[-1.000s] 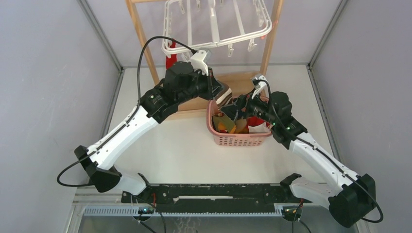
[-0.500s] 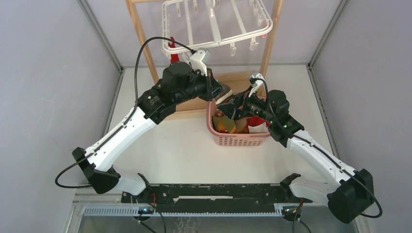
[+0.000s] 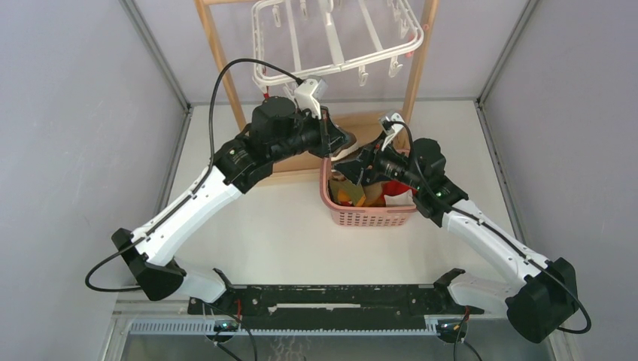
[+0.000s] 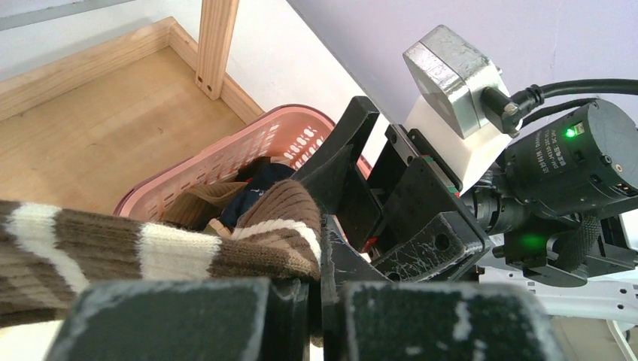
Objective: Remove the socks clipped to the hanger
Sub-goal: Remove the sock from the hanger.
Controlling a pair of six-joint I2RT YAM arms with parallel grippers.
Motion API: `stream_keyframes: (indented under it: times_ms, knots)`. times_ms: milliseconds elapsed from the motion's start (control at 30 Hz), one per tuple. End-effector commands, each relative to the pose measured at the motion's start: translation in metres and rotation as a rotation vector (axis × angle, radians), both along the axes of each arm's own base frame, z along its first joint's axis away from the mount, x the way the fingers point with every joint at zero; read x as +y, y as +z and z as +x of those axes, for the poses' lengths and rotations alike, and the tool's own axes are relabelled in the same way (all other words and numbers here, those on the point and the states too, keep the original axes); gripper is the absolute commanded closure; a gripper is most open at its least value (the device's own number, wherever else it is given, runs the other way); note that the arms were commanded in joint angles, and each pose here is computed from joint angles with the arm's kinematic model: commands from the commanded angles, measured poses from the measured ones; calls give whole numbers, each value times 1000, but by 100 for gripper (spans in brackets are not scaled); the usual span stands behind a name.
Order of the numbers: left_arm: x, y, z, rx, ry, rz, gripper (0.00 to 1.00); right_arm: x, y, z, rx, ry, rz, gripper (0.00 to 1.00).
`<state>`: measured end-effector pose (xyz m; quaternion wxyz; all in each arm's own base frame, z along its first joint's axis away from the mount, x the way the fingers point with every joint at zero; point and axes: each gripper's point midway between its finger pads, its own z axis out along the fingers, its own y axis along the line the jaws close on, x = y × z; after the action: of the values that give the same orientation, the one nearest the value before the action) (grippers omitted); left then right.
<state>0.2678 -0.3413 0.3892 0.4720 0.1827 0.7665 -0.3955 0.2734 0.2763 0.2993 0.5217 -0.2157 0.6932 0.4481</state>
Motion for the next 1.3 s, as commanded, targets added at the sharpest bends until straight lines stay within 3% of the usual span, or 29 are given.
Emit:
stream_keyframes:
  times_ms: [0,333,467,667,733,833,1267]
  knots:
    - [2,16,-4,-29,-14,-63,100,7,35,-7,-88,44,55,22]
    - [1,6,-3,-15,-11,-57,100,12,33,-12,-79,73,54,39]
    - [3,-1,-3,-6,-7,-48,98,13,30,-14,-63,78,37,55]
    - [8,-8,-3,5,-3,-47,83,15,23,-15,-33,79,22,71]
    - [9,-9,-4,3,-4,-46,78,16,20,-15,-24,78,16,88]
    - [13,-12,-4,3,1,-39,72,17,16,-13,-8,69,10,100]
    - [57,-30,-19,2,54,1,46,7,-8,-7,105,36,-30,100]
